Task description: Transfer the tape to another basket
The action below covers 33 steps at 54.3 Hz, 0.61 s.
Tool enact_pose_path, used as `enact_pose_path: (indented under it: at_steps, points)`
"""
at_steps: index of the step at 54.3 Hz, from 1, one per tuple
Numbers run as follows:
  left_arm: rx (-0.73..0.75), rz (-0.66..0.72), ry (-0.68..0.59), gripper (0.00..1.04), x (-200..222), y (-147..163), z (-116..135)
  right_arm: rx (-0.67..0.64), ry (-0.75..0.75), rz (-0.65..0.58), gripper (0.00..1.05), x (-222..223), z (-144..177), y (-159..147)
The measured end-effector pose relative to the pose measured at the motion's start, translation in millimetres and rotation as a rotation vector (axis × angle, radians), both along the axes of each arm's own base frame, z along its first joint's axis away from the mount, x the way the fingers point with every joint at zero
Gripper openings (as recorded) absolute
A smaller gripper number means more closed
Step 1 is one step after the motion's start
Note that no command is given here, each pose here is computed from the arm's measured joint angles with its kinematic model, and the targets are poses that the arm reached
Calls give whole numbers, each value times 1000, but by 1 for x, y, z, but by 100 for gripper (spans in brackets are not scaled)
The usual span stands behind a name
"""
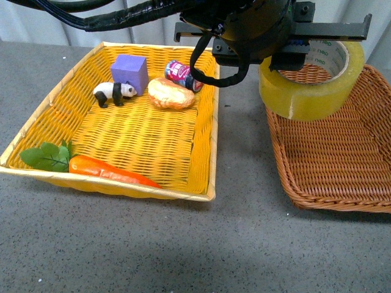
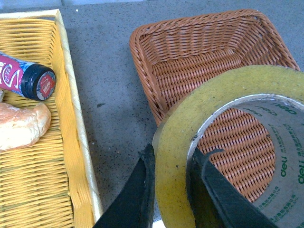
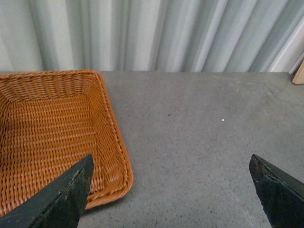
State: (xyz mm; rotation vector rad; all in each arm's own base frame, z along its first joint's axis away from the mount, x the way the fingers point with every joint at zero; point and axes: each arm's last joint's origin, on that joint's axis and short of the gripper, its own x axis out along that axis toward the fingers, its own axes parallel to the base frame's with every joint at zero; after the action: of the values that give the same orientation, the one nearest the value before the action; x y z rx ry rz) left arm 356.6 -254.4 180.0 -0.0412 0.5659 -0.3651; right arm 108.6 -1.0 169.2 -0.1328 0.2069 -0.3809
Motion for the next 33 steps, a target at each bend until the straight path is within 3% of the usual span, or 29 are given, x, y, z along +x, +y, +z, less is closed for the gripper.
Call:
enact_pose_path:
  at_steps: [14, 33]
  points:
    - [-1, -9, 1, 16, -1, -2, 0, 12, 2, 216, 96, 61, 58, -24]
    - [0, -1, 0, 16, 0, 0, 0, 108, 319, 560, 96, 175, 88, -33]
